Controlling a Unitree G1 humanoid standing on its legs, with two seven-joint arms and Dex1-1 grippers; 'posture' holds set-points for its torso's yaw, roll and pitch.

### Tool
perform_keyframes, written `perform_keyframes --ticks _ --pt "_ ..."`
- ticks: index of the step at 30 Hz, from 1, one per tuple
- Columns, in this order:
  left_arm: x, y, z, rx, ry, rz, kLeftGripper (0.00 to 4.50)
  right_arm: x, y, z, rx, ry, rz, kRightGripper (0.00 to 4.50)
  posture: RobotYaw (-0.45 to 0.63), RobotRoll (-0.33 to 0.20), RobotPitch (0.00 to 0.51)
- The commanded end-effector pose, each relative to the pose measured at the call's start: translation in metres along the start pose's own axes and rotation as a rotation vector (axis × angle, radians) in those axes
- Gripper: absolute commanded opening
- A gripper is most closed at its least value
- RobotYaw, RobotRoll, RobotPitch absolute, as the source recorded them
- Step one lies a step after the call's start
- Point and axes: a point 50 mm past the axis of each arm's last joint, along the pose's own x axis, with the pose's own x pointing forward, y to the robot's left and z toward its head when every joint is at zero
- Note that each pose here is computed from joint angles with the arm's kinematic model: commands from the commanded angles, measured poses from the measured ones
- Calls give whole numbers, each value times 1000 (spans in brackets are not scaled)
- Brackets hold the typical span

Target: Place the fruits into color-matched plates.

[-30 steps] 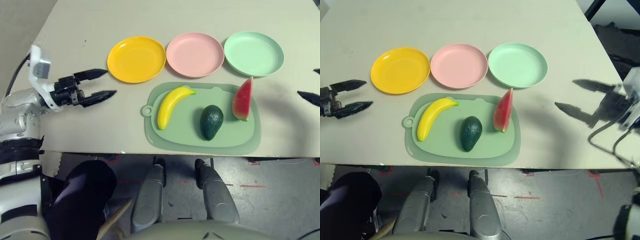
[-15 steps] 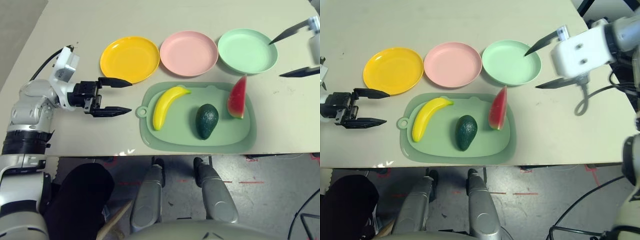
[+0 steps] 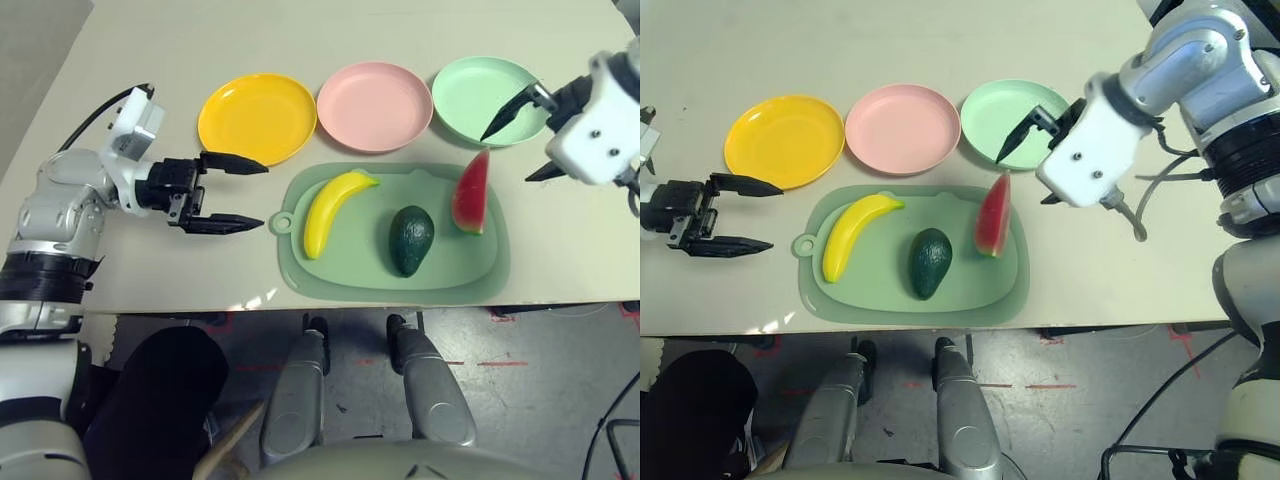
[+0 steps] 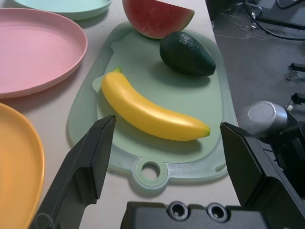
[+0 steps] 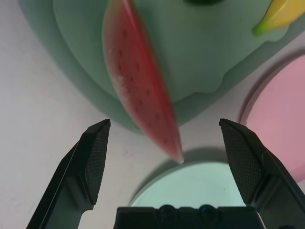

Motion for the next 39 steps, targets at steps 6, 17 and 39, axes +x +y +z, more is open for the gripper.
perform_keyframes --ticks 6,17,39 --pt "9 2 6 56 -11 -51 4459 20 -10 9 -23 -80 41 4500 -105 0 309" --pt "11 5 13 120 76 -63 4459 34 -6 8 -2 -88 109 4500 -93 0 318" --pt "31 7 26 121 232 55 4459 60 -8 6 52 -114 148 4500 -78 0 327"
